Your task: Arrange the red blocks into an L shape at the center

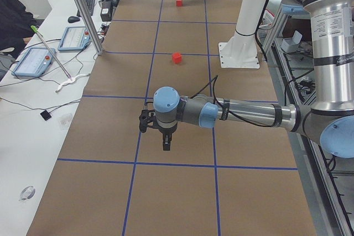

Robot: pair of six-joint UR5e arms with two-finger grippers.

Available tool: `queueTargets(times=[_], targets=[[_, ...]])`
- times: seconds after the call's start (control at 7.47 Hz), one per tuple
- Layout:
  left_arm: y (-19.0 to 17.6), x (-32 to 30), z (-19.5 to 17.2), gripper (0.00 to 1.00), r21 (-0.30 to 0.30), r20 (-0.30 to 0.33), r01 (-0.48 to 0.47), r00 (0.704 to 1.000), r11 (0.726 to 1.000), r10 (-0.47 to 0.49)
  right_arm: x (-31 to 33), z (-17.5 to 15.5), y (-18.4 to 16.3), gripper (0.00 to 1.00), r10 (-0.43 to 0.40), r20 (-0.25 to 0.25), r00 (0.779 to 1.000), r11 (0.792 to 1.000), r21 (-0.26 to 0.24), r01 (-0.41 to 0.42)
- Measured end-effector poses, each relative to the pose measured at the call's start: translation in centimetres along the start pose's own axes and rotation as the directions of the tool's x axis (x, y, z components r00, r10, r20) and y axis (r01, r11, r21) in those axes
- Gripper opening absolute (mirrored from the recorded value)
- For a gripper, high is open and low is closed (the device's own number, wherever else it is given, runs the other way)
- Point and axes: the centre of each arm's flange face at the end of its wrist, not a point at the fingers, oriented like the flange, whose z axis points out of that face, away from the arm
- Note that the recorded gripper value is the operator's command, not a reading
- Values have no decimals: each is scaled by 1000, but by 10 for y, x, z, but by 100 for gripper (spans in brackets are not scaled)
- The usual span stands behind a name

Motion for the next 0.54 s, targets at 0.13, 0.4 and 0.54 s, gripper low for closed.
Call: queueTargets(times=[0.13, 0.4, 0.54], targets=[[-2, 0, 0, 100, 4, 10, -2, 1000, 1000, 2, -1, -1, -2, 100, 4, -3, 1000, 1000, -6, -4], [-5, -4, -1, 100, 13, 51, -5, 999, 1000, 4, -1, -2, 0, 100, 6, -8, 1000, 1000, -7, -6], [-3, -7, 1, 100, 14, 68, -2, 998, 1000, 1, 1, -1, 1, 100, 7, -12, 1000, 1000, -7, -7]])
